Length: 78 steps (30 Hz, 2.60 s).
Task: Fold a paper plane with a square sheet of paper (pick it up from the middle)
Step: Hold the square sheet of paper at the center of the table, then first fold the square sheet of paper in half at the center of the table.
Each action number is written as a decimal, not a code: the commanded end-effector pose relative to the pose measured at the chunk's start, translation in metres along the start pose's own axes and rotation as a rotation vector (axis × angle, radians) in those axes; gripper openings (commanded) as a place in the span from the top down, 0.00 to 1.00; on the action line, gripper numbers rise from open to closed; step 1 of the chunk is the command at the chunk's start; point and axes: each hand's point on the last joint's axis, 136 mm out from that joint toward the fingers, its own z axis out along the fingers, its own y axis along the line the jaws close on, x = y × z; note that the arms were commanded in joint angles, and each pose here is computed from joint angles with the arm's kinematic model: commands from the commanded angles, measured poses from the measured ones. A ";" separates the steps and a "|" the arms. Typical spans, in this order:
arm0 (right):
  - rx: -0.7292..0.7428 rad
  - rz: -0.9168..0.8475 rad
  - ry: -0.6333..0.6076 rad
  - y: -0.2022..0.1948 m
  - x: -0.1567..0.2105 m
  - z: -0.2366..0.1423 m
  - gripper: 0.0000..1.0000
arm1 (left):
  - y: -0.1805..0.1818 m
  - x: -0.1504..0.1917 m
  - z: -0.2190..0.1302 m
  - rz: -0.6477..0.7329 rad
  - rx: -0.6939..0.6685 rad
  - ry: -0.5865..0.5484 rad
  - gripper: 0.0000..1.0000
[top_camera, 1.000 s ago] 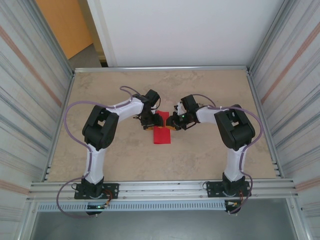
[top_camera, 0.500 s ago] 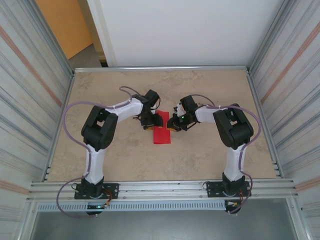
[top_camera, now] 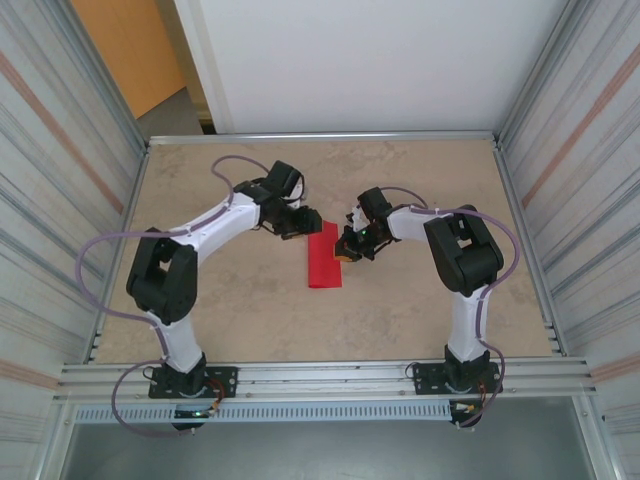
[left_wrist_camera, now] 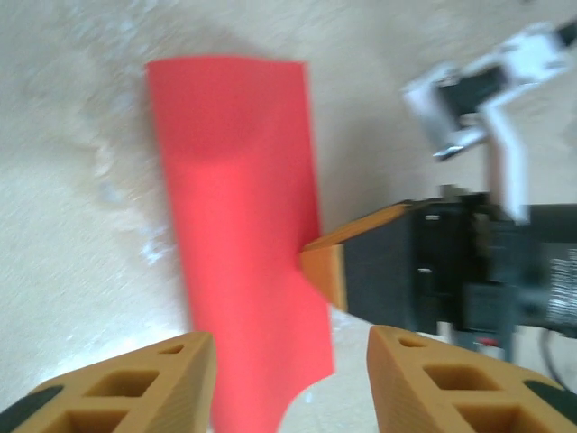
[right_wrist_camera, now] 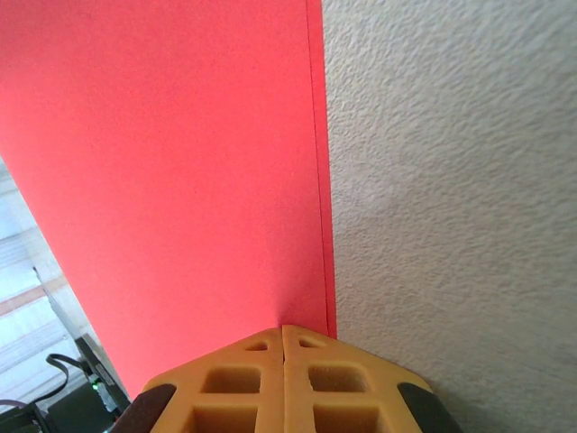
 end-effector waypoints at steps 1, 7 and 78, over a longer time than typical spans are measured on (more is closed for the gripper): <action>0.391 0.150 0.112 -0.107 0.048 0.029 0.94 | -0.022 0.016 0.018 0.032 0.153 0.074 0.60; 0.408 0.155 0.120 -0.111 0.050 0.030 0.95 | -0.023 0.028 0.049 0.002 0.224 0.150 0.76; 0.565 0.221 0.197 -0.150 0.082 0.030 0.96 | 0.030 -0.003 0.053 0.008 0.324 0.039 0.91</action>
